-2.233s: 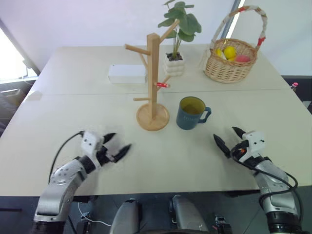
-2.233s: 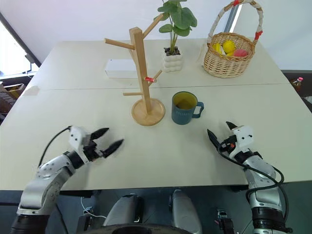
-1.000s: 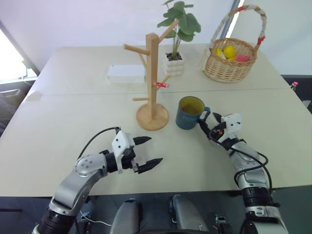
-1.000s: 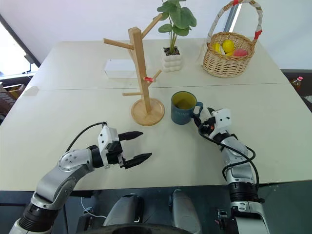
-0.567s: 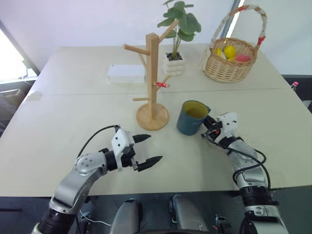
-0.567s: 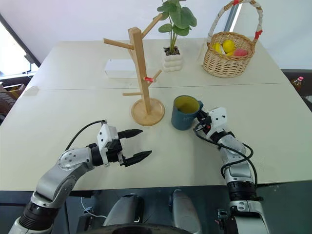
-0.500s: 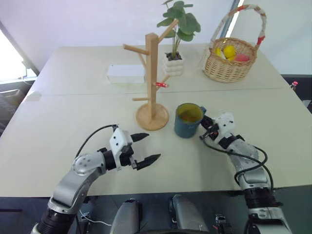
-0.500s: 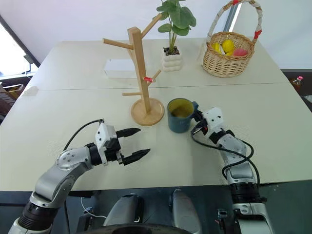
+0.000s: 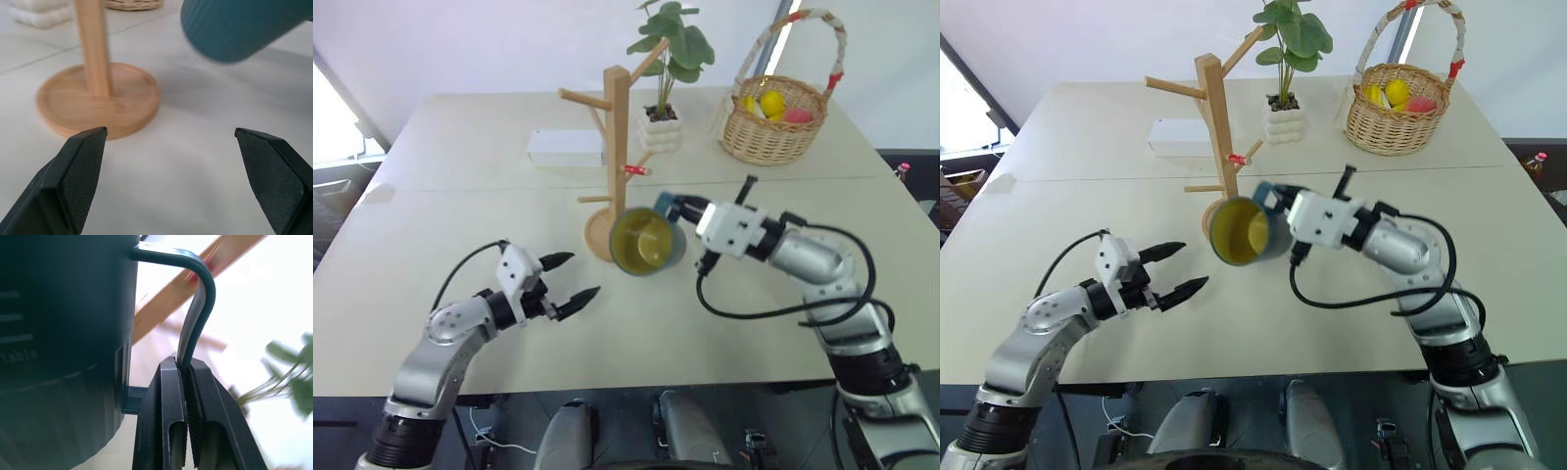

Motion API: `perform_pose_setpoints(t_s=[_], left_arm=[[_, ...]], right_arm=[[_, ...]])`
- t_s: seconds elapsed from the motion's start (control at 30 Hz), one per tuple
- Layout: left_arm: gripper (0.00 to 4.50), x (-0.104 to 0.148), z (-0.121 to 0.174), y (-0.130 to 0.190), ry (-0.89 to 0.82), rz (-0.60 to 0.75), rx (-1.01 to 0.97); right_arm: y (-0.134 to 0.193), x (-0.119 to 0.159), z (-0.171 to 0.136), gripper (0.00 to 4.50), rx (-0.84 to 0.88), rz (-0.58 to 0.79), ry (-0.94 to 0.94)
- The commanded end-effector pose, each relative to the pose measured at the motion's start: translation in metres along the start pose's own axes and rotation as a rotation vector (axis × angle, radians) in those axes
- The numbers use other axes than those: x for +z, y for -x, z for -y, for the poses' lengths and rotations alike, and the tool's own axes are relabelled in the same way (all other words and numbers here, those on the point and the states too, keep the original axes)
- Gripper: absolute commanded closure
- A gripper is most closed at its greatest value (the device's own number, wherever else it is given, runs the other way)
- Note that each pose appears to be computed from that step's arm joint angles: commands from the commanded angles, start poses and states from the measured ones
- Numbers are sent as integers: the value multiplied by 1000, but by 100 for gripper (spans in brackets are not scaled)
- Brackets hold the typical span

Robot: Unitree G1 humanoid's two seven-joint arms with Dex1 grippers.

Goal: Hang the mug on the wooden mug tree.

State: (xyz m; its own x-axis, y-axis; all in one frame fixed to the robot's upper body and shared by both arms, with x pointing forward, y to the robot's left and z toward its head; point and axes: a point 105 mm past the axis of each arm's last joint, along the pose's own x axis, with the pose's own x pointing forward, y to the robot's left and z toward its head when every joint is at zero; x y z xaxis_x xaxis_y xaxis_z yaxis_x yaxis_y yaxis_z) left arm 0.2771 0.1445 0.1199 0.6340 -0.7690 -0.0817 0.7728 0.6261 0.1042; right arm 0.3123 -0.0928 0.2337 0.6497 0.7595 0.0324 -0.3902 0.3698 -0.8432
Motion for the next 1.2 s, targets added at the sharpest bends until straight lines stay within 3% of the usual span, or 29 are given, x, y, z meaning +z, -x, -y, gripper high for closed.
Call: perform_pose_setpoints(t_s=[0.03, 0.33, 0.7, 1.03, 1.13, 1.2], left_arm=[[0, 12, -9, 8, -29, 40, 23], [0, 14, -9, 10, -26, 55, 31], [0, 45, -11, 15, 29, 171, 15], [0, 51, -7, 13, 21, 169, 2], [0, 50, -7, 13, 21, 168, 2], [0, 50, -7, 12, 20, 166, 2]], right_arm=[[-7, 19, 15, 447, -32, 39, 18], [-12, 20, 19, 447, -41, 24, 24], [-32, 16, 24, 447, -53, 3, -5], [-50, 5, 17, 447, -32, -36, -23], [-51, 8, 19, 361, -49, -23, -41], [-50, 10, 23, 261, -68, -18, -27]])
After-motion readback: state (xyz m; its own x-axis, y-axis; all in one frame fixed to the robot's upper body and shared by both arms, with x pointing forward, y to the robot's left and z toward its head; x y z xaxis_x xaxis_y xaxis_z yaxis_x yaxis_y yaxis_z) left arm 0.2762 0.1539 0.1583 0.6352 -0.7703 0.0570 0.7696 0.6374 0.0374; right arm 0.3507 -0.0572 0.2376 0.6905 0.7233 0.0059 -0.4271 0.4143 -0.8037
